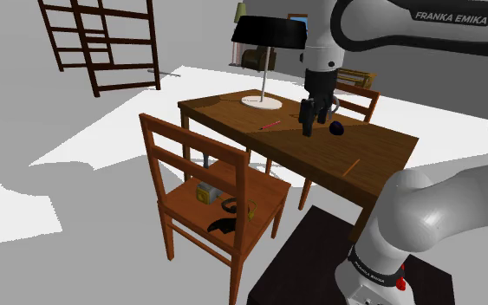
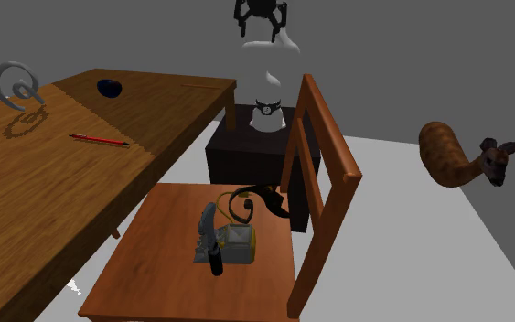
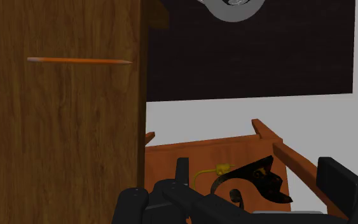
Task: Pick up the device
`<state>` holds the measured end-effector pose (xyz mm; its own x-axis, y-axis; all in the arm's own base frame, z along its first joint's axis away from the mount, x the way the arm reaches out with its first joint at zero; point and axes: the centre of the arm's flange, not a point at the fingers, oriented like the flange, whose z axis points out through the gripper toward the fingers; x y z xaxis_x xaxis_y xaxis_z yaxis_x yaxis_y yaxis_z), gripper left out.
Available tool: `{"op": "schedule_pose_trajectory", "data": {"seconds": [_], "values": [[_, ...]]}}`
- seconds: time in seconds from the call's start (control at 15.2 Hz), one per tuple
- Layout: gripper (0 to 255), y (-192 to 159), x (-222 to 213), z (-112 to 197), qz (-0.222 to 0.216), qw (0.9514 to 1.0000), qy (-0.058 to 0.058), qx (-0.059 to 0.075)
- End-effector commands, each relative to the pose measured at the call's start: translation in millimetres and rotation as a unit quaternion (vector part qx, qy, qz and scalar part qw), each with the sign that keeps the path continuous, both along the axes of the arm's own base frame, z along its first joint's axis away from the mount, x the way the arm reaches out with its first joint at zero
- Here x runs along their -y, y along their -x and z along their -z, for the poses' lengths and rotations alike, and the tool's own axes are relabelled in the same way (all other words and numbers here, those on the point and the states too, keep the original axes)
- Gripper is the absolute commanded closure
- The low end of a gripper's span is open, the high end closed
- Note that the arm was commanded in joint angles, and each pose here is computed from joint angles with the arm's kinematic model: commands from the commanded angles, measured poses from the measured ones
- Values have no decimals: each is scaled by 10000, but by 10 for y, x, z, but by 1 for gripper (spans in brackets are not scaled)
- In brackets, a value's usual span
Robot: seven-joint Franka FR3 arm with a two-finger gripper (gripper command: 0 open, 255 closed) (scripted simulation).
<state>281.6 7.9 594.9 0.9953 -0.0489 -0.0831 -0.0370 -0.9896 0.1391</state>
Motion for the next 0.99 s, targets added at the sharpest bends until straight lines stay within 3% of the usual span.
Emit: {"op": "schedule_pose_trajectory", "data": {"seconds": [0.0,0.92], "values": [[0,0,0,0,0,10000,0,0],[0,-1053,339,1455,-378,9988,-283,88]]}}
